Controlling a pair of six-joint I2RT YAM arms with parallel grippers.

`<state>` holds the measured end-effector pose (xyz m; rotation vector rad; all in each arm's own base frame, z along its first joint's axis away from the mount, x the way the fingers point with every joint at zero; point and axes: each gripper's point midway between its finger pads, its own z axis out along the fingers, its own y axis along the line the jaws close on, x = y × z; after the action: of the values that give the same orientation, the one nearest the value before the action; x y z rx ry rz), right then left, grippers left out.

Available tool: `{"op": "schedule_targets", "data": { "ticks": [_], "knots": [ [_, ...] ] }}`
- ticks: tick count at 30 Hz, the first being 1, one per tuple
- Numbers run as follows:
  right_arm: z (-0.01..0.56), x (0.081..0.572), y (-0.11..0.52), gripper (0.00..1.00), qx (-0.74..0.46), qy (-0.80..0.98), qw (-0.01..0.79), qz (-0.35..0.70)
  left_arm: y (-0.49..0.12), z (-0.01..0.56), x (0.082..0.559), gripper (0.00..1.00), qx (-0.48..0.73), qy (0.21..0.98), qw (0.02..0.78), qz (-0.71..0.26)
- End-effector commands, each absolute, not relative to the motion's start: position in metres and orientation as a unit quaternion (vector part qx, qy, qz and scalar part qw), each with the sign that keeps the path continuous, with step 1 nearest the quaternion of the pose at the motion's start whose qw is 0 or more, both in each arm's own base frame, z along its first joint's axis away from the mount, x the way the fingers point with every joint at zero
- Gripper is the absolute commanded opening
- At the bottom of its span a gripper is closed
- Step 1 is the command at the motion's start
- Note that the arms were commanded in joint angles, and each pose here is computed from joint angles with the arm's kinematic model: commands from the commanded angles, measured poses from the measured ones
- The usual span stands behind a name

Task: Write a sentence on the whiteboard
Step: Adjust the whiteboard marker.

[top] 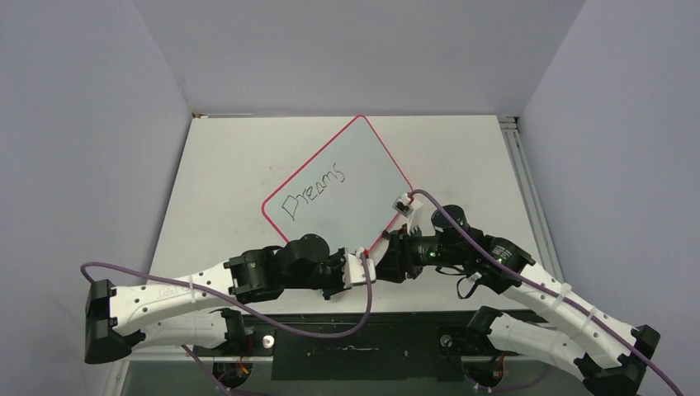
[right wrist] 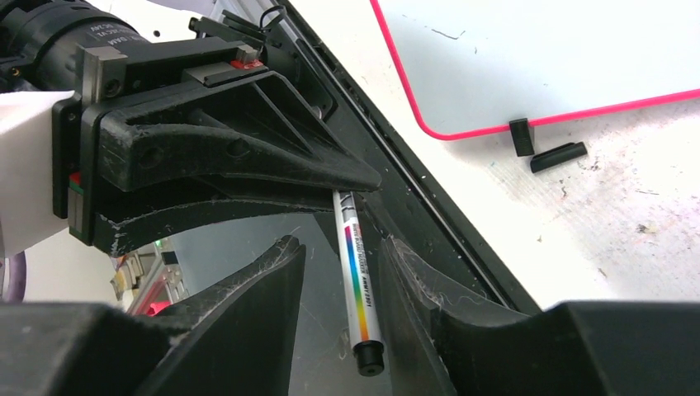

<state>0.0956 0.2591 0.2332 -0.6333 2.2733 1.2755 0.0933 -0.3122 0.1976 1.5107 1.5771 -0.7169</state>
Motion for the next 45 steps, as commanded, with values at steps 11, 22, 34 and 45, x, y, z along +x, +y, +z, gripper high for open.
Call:
{"op": "schedule_targets", "data": {
  "ticks": [11, 22, 34, 45],
  "knots": [
    [0.236, 0.092, 0.270, 0.29, -0.242, 0.811, 0.229, 0.481, -0.322, 0.219, 0.097, 0.00, 0.585, 0.616, 0.427, -0.310],
    [0.235, 0.090, 0.270, 0.21, -0.243, 0.812, 0.228, 0.479, -0.322, 0.221, 0.097, 0.00, 0.584, 0.616, 0.427, -0.312],
    [0.251, 0.106, 0.258, 0.05, -0.239, 0.814, 0.290, 0.443, -0.321, 0.242, 0.103, 0.33, 0.562, 0.616, 0.447, -0.324],
    [0.264, 0.162, 0.219, 0.05, -0.173, 0.836, 0.417, 0.312, -0.291, 0.314, 0.133, 0.80, 0.468, 0.646, 0.519, -0.306]
  ]
}}
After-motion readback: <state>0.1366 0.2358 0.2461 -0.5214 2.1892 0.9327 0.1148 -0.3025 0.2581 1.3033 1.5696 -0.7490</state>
